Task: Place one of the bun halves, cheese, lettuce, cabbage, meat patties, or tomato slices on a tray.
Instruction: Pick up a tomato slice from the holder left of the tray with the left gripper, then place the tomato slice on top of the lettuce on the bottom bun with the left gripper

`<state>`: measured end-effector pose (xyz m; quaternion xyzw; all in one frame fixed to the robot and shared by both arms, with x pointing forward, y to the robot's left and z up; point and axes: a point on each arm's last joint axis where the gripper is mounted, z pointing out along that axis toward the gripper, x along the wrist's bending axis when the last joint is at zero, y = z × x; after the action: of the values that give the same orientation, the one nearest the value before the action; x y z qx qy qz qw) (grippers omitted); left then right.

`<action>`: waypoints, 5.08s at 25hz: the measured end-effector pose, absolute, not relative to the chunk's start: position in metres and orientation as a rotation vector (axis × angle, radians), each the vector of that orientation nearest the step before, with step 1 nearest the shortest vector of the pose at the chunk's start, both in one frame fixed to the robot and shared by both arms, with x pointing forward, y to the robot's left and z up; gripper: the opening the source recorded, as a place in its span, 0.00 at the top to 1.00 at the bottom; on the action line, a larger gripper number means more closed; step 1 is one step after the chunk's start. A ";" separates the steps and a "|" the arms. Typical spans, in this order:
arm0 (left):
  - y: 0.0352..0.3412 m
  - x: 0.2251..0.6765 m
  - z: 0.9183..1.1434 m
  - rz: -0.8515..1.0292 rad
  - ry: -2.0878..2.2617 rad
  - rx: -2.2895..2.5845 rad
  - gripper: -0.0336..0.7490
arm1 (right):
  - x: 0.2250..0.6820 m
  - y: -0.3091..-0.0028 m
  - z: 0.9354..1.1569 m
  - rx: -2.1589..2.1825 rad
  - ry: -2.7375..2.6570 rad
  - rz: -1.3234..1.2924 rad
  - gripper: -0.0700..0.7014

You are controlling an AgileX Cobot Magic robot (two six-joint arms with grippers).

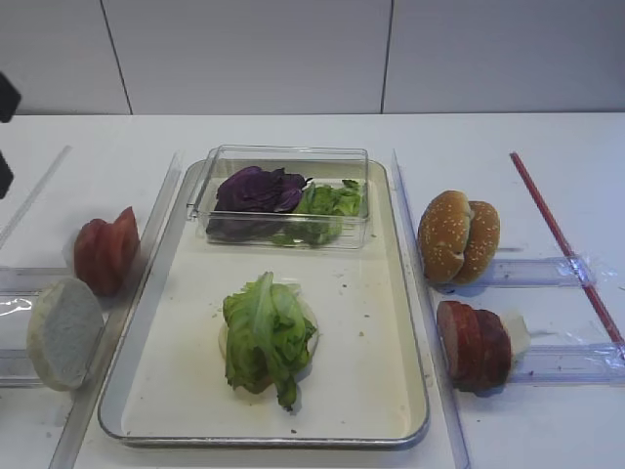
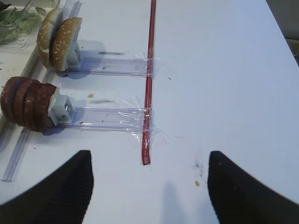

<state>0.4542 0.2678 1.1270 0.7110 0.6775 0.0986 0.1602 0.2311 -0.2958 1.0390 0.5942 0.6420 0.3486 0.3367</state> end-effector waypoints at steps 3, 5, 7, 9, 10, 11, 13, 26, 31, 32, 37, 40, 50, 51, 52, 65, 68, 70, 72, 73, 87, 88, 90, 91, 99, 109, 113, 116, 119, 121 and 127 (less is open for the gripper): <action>0.254 0.476 1.123 0.246 1.911 2.087 0.51 | 0.231 -0.296 1.039 1.549 1.674 0.909 0.23; 0.243 0.490 1.120 0.225 1.892 2.116 0.51 | 0.231 -0.296 1.039 1.549 1.674 0.909 0.23; 0.229 0.505 1.115 0.203 1.881 2.150 0.51 | 0.231 -0.296 1.039 1.549 1.674 0.909 0.23; 0.218 0.517 1.111 0.202 1.869 2.182 0.51 | 0.231 -0.296 1.039 1.549 1.674 0.909 0.23; 0.212 0.523 1.108 0.201 1.862 2.197 0.51 | 0.231 -0.296 1.039 1.549 1.674 0.909 0.23; 0.206 0.528 1.107 0.205 1.856 2.205 0.51 | 0.231 -0.296 1.039 1.549 1.674 0.909 0.23; 0.200 0.538 1.101 0.206 1.869 2.219 0.51 | 0.231 -0.296 1.039 1.549 1.674 0.909 0.23; 0.188 0.572 1.045 0.123 1.971 2.323 0.51 | 0.231 -0.296 1.039 1.549 1.674 0.909 0.23; 0.186 0.578 1.038 0.112 1.980 2.332 0.51 | 0.231 -0.296 1.039 1.549 1.674 0.909 0.23; 0.186 0.579 1.036 0.109 1.982 2.335 0.51 | 0.231 -0.296 1.039 1.549 1.674 0.909 0.23; 0.183 0.586 1.024 0.088 2.000 2.353 0.51 | 0.231 -0.296 1.039 1.549 1.674 0.909 0.23; 0.182 0.589 1.020 0.083 2.005 2.360 0.52 | 0.231 -0.296 1.039 1.549 1.674 0.909 0.23; 0.185 0.591 1.019 0.137 2.002 2.387 0.80 | 0.231 -0.296 1.039 1.549 1.674 0.909 0.23; 0.186 0.592 1.019 0.147 2.001 2.392 0.82 | 0.231 -0.296 1.039 1.549 1.674 0.909 0.23; 0.186 0.592 1.019 0.152 2.001 2.394 0.82 | 0.231 -0.296 1.039 1.549 1.674 0.909 0.23; 0.186 0.589 1.026 0.149 1.992 2.372 0.83 | 0.231 -0.296 1.039 1.549 1.674 0.909 0.23; 0.186 0.584 1.039 0.160 1.978 2.336 0.83 | 0.231 -0.296 1.039 1.549 1.674 0.909 0.23; 0.187 0.581 1.046 0.164 1.971 2.312 0.83 | 0.231 -0.296 1.039 1.549 1.674 0.909 0.23; 0.187 0.578 1.054 0.160 1.965 2.285 0.83 | 0.231 -0.296 1.039 1.549 1.674 0.909 0.23; 0.187 0.576 1.058 0.160 1.960 2.269 0.83 | 0.231 -0.296 1.039 1.549 1.674 0.909 0.23; 0.195 0.531 1.109 0.153 1.878 2.137 0.83 | 0.231 -0.296 1.039 1.549 1.674 0.909 0.23; 0.197 0.525 1.110 0.149 1.876 2.134 0.83 | 0.231 -0.296 1.039 1.549 1.674 0.909 0.23; 0.200 0.513 1.112 0.138 1.874 2.128 0.83 | 0.231 -0.296 1.039 1.549 1.674 0.909 0.23; 0.202 0.506 1.112 0.130 1.875 2.123 0.83 | 0.231 -0.296 1.039 1.549 1.674 0.909 0.23; 0.213 0.468 1.108 0.082 1.884 2.116 0.83 | 0.231 -0.296 1.039 1.549 1.674 0.909 0.23; 0.200 0.453 1.103 -0.154 1.765 2.107 0.83 | 0.231 -0.296 1.039 1.549 1.674 0.909 0.23; 0.193 0.458 1.096 -0.226 1.720 2.133 0.83 | 0.231 -0.296 1.039 1.549 1.674 0.909 0.23; 0.185 0.466 1.086 -0.317 1.670 2.161 0.83 | 0.231 -0.296 1.039 1.549 1.674 0.909 0.23; 0.174 0.477 1.072 -0.418 1.580 2.180 0.83 | 0.231 -0.296 1.039 1.549 1.674 0.909 0.23; 0.167 0.485 1.062 -0.465 1.540 2.182 0.83 | 0.231 -0.296 1.039 1.549 1.674 0.909 0.23; 0.149 0.507 1.036 -0.578 1.434 2.124 0.83 | 0.231 -0.296 1.039 1.549 1.674 0.909 0.23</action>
<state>0.5068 0.1495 1.0357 0.7820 0.5277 -0.2127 0.2544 0.2311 -0.2958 1.0390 0.5942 0.6420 0.3486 0.3367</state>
